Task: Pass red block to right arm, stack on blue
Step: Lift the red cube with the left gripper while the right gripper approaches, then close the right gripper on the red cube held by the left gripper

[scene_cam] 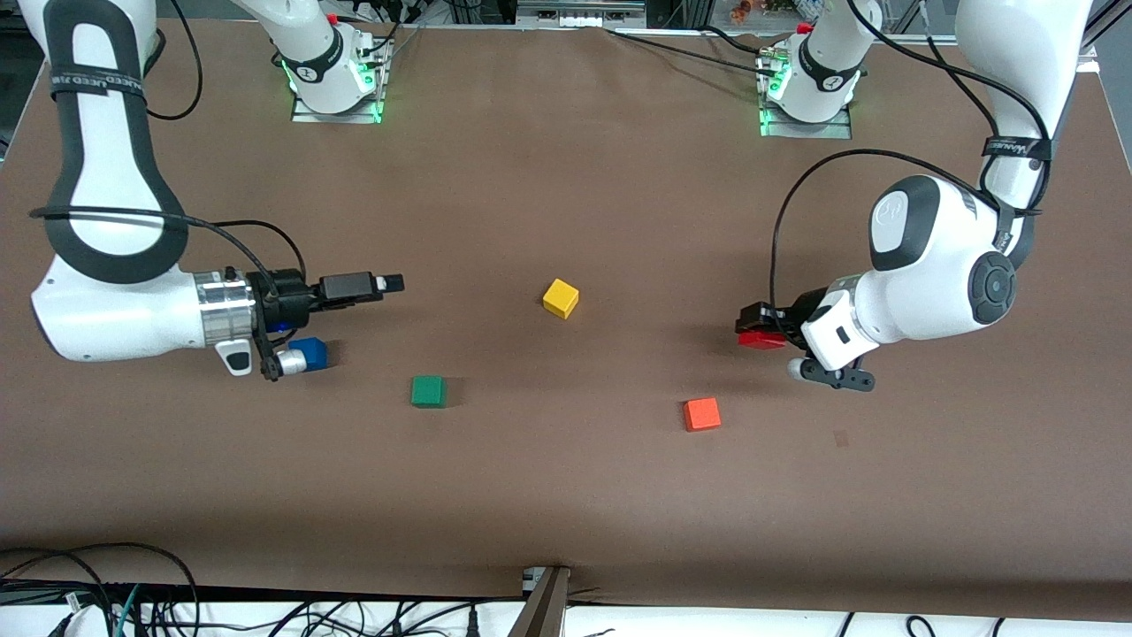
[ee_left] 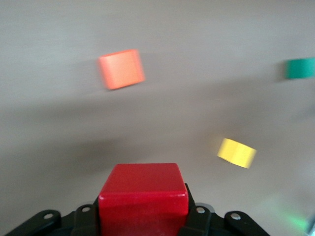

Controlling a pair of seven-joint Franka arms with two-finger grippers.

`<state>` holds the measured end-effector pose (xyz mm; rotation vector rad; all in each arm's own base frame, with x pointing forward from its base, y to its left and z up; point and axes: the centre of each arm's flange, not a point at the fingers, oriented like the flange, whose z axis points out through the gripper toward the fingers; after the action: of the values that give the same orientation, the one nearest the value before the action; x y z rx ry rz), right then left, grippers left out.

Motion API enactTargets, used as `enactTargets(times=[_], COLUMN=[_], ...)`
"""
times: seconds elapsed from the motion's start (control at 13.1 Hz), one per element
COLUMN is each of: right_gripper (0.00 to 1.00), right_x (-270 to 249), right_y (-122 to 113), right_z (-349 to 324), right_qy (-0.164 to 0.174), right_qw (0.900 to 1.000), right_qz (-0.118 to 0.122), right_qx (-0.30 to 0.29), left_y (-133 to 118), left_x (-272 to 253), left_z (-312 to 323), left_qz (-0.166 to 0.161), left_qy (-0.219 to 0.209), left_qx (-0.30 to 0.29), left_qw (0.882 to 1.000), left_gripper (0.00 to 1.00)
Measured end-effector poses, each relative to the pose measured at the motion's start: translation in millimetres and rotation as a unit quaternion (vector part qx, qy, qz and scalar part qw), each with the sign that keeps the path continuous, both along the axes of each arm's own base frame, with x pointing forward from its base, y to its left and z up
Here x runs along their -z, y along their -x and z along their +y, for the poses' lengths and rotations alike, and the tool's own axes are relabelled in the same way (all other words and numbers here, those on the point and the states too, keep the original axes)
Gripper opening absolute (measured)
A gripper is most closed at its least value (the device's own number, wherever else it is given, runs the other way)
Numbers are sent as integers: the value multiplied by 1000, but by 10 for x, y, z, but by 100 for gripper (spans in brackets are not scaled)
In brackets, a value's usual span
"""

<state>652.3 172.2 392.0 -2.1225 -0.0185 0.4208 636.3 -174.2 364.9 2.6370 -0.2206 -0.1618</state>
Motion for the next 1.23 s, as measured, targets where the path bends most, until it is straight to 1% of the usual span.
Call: enactTargets(times=[0.08,0.23,0.31,0.46,0.54,0.61,0.77,0.84,1.0,1.15,1.23], right_gripper=[100,100,100,100,100,100,100,100,100,100,100], right_x=[80,244,306,428,505,584,761,821,900,959,966], right_y=[-24,-66,-82,-104,-103,-80,11,45,112,202,235], right_z=[87,225,273,314,329,362,466,510,617,798,892], right_qy=[-20,-60,-79,-103,-112,-124,-152,-163,-188,-205,-210], right_qw=[1000,998,996,992,991,988,980,977,968,962,961], right_qz=[5,22,31,47,56,69,100,111,132,148,151], right_qx=[9,28,38,51,57,63,77,83,97,102,102], left_y=[-1,-23,-52,-78,-88,-113,-202,-247,-309,-257,-205], left_x=[-24,-73,-92,-89,-52,-26,-34,-46,31,263,362], left_z=[-94,-311,-406,-566,-612,-645,-753,-849,-1121,-1500,-1690], left_qz=[-15,-46,-72,-121,-143,-170,-228,-253,-302,-339,-358], left_qy=[22,64,84,123,146,171,220,240,263,290,301], left_qx=[29,76,95,139,163,189,235,251,274,281,278], left_qw=[999,994,989,975,965,952,919,903,875,849,839], left_gripper=[56,56,56,56,56,56,56,56,56,56,56])
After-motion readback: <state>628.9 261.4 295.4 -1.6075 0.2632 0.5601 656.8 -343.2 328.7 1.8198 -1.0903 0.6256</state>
